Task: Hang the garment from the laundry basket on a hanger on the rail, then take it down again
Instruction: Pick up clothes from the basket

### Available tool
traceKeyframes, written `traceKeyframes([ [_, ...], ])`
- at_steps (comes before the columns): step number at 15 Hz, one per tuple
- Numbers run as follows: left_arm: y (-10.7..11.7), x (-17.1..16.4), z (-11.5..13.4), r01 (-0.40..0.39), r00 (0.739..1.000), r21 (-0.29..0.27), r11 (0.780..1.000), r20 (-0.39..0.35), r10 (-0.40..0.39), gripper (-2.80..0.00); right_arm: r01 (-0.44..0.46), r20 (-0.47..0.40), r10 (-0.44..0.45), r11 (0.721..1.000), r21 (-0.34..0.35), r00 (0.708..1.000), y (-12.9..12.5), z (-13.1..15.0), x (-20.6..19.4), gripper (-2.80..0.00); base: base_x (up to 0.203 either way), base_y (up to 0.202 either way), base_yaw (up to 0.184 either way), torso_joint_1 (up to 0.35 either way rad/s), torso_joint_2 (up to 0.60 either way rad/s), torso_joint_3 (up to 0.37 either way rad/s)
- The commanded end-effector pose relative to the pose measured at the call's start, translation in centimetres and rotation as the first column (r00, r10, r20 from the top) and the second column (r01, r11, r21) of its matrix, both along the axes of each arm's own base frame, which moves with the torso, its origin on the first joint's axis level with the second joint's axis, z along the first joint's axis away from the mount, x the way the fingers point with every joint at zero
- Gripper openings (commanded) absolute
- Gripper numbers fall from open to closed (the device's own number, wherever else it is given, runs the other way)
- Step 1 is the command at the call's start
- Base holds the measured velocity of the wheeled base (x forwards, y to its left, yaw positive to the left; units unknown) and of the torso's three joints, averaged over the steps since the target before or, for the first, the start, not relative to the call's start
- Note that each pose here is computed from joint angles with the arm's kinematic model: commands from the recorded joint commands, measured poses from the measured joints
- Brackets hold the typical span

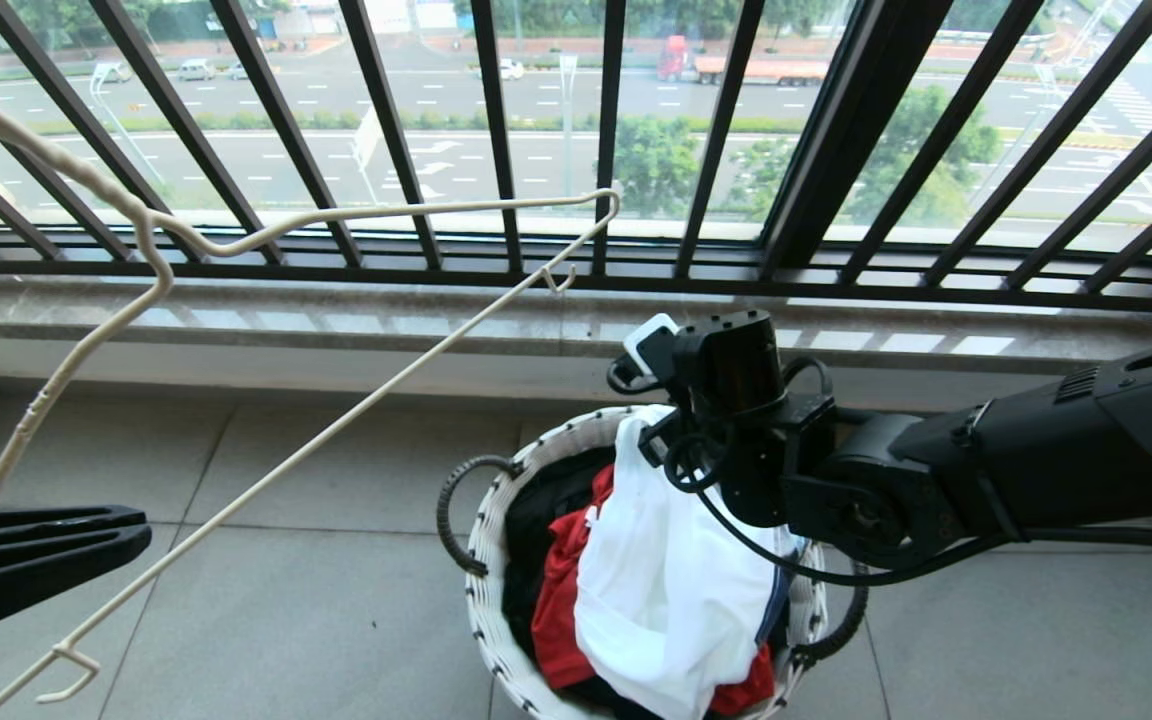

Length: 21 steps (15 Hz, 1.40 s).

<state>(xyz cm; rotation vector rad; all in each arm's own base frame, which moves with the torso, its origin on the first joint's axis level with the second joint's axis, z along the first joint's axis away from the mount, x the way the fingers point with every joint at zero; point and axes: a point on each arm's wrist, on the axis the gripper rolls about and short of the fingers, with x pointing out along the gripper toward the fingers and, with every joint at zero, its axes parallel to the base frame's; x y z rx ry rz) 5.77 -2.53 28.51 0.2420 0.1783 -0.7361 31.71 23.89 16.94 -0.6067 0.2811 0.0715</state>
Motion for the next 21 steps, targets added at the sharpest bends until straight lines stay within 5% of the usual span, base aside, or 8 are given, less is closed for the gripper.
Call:
traceKeyframes([
  [1, 0.0, 0.0, 0.0, 0.003, 1.0, 0.001, 1.0, -0.002, -0.003, -2.8, 0.003, -0.012, -0.003, 1.0, -0.015, 1.0, 0.2, -0.7, 0.3, 0.0, 0.0, 0.0, 0.0, 0.0, 0.0, 0.0],
  [11, 0.0, -0.1, 0.0, 0.003, 1.0, 0.0, 1.0, 0.003, -0.003, -2.8, 0.012, -0.003, -0.012, 1.0, -0.016, 1.0, 0.5, -0.9, 1.5, 0.0, 0.0, 0.0, 0.0, 0.0, 0.0, 0.0],
  [12, 0.0, -0.1, 0.0, 0.003, 1.0, 0.0, 1.0, 0.004, -0.003, -2.8, 0.012, -0.003, -0.012, 1.0, -0.014, 1.0, 0.5, -0.9, 1.5, -2.8, 0.0, 0.0, 0.0, 0.0, 0.0, 0.0],
  [21, 0.0, -0.2, -0.1, 0.003, 1.0, 0.0, 1.0, 0.003, -0.003, -2.8, 0.0, 0.034, -0.001, 1.0, 0.022, 0.999, 0.0, 1.2, 0.6, -2.8, 0.0, 0.0, 0.0, 0.0, 0.0, 0.0],
])
